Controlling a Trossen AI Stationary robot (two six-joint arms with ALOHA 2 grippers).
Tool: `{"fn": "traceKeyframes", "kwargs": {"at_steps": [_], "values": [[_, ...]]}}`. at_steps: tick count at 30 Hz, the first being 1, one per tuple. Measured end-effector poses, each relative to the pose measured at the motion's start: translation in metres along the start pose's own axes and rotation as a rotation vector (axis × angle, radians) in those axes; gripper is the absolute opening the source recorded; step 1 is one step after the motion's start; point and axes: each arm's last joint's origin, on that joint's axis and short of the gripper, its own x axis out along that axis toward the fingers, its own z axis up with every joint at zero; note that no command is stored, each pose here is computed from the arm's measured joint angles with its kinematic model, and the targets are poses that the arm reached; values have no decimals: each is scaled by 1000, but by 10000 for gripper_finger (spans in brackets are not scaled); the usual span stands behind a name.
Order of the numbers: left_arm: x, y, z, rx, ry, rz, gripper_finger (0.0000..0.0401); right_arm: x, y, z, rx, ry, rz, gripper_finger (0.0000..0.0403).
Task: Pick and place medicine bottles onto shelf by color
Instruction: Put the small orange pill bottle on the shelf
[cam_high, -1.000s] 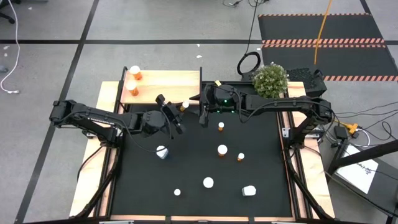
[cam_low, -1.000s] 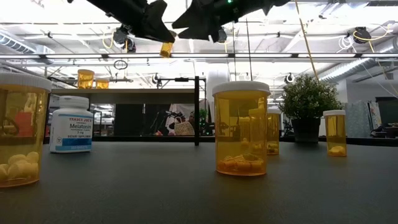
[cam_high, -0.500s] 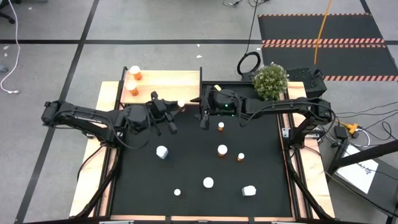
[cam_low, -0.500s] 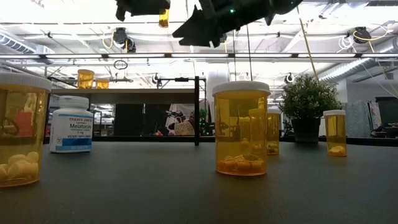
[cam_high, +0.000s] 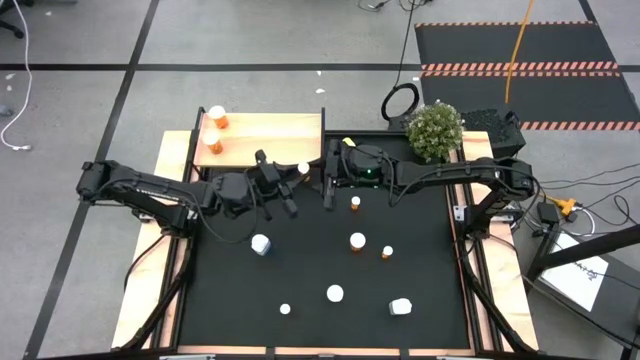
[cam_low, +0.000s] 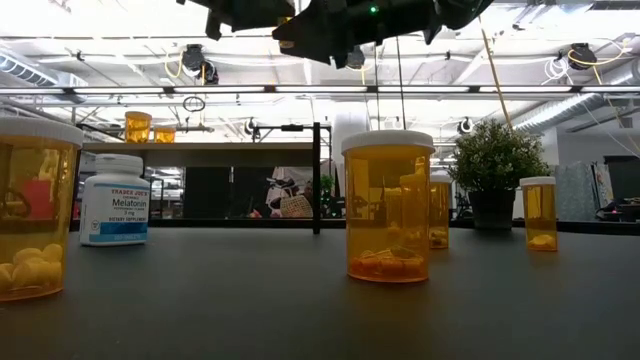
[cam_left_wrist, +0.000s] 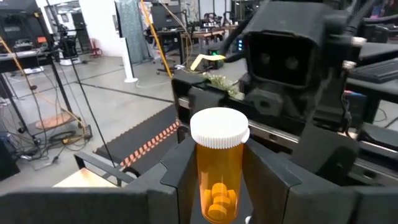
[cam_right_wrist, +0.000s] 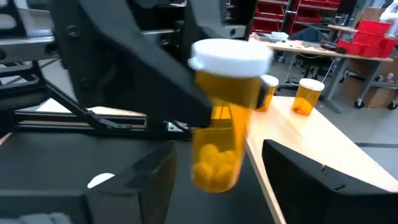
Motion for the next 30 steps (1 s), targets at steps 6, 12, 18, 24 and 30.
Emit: {"fn": "traceKeyframes", "kwargs": {"at_steps": [6, 12, 18, 24, 30], "values": [[0, 0, 0, 16, -3, 0, 122, 0, 0, 0, -1, 0, -1, 156], [0, 0, 0, 21, -2, 1, 122, 0, 0, 0, -2, 0, -1, 108], [-6, 1, 1, 101, 21, -13, 131, 0, 0, -1, -3, 7, 1, 98], [-24, 14, 10, 70, 59, -13, 192, 0, 0, -1, 1, 14, -1, 107], [-44, 28, 20, -4, 74, -26, 257, 0, 0, -1, -1, 12, 0, 99]]}}
